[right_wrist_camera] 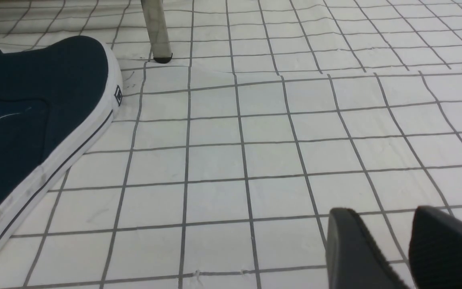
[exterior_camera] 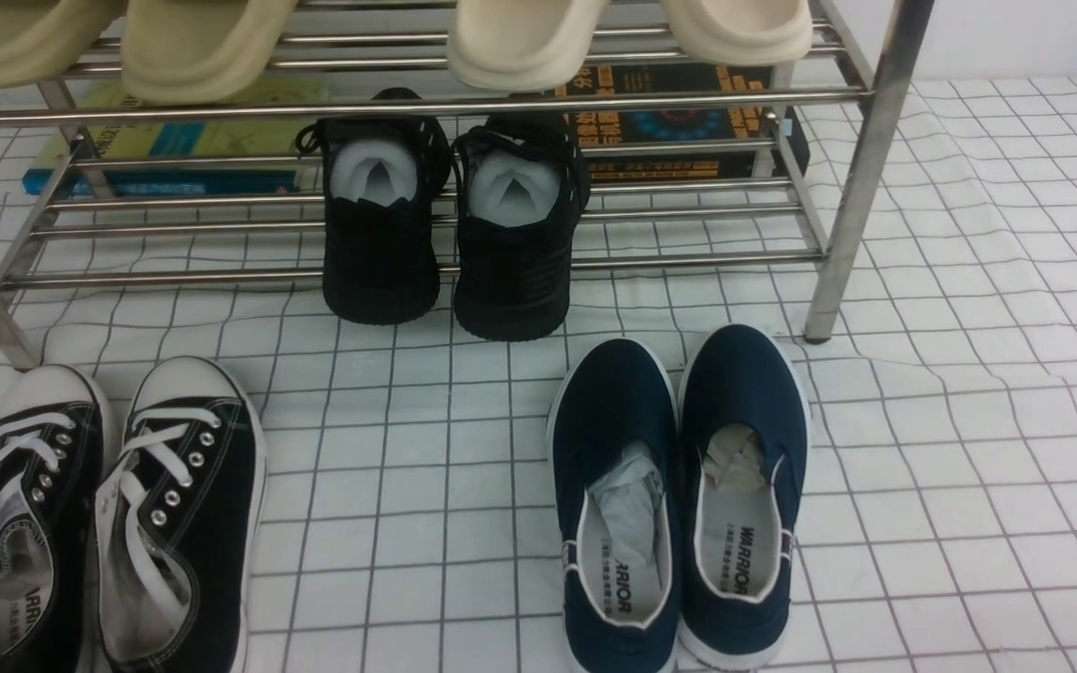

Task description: Take the shoes off the shelf with your hand from the white checkered tablecloth.

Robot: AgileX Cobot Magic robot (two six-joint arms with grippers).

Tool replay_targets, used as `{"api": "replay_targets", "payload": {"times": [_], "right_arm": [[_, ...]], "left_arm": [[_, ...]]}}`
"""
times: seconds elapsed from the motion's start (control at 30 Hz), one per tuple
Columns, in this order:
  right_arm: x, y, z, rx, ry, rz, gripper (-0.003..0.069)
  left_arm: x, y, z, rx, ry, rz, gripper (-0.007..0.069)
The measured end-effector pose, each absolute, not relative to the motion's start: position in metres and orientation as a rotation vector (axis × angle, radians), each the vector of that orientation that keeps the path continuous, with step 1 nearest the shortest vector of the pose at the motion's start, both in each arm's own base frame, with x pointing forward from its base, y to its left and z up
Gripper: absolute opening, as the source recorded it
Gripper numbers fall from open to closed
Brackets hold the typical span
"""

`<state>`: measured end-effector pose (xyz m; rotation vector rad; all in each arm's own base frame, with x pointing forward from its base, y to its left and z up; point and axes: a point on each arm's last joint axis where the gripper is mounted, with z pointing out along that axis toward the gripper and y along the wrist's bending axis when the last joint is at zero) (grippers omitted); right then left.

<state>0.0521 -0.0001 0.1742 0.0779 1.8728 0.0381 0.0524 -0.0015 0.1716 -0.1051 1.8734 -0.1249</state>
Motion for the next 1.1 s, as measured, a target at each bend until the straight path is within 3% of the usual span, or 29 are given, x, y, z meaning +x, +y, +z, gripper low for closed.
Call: {"api": "replay_targets", "payload": {"times": [1.1], "right_arm": [[0.0521,-0.0001,0.1742,0.078,1.873,0.038,0.0239]], "left_arm": [[0.0524,-0.0015,0.1716,-0.105,1.874,-0.125,0.0078]]}}
